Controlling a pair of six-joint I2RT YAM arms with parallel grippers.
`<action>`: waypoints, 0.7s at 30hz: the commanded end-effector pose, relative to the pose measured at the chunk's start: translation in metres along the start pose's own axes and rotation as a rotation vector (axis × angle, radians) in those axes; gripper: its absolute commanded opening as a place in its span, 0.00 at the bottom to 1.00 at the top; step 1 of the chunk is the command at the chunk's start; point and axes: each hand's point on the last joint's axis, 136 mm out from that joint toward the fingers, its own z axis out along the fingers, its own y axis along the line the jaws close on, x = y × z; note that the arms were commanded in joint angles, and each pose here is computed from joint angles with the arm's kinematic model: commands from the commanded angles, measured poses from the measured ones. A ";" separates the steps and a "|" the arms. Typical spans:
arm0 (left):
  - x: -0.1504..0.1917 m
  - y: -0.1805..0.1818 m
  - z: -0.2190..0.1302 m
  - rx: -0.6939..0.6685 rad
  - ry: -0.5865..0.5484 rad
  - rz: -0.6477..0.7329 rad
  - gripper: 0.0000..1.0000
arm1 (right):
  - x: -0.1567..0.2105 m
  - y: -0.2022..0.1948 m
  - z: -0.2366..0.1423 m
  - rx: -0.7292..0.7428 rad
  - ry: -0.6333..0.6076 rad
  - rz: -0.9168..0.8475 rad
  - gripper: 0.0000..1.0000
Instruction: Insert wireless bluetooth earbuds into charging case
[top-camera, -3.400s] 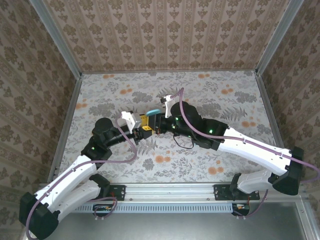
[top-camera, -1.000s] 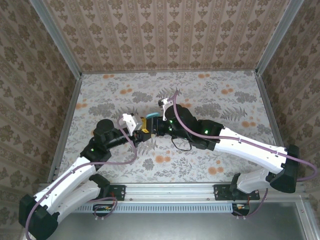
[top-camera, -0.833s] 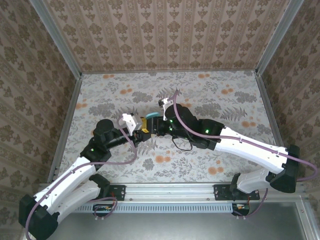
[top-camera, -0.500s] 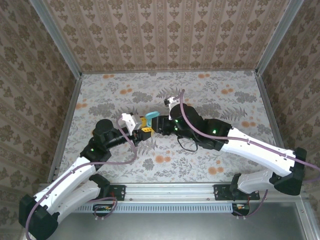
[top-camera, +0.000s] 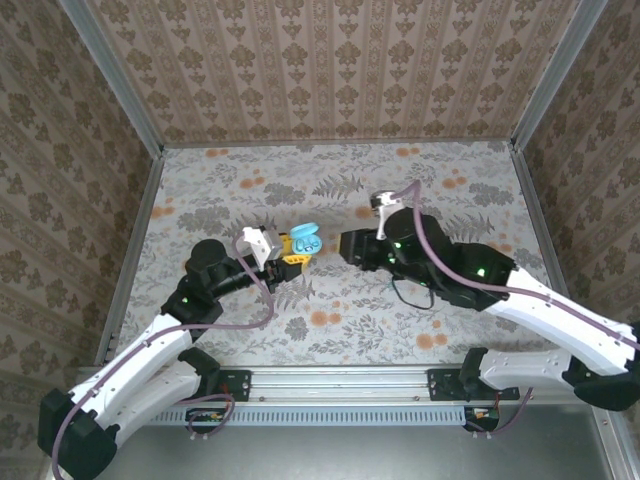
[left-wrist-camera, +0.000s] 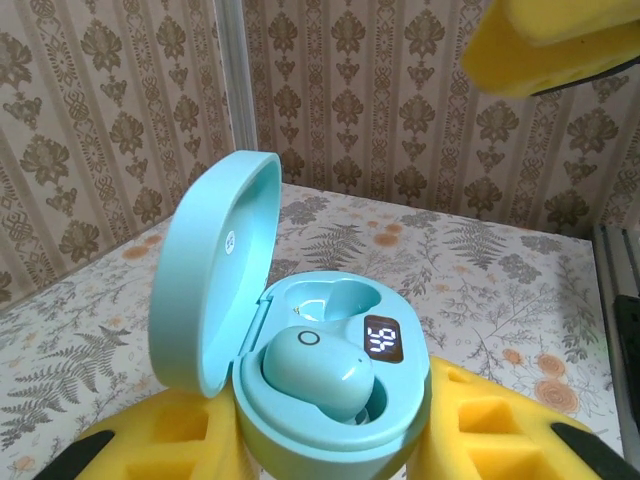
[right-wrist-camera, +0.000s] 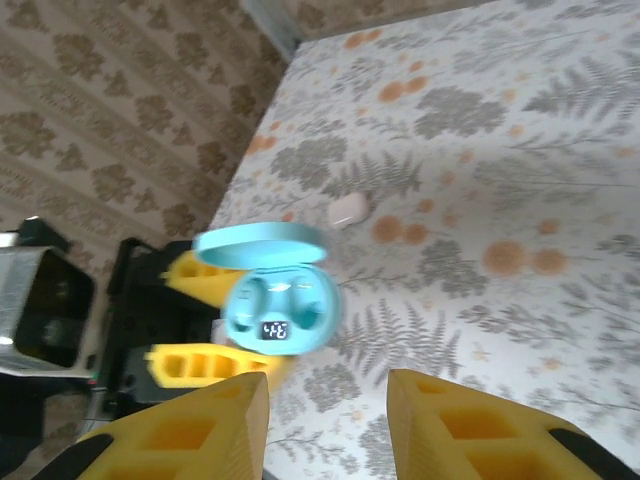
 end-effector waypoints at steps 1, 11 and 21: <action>-0.006 0.002 -0.002 -0.004 -0.034 0.004 0.29 | 0.022 -0.061 -0.005 0.199 0.072 0.013 0.37; -0.001 0.001 0.002 0.011 -0.024 -0.014 0.29 | 0.108 -0.165 0.033 0.407 0.380 0.159 0.36; 0.005 0.000 0.000 0.015 -0.017 -0.029 0.29 | 0.150 -0.216 0.080 0.451 0.538 0.224 0.32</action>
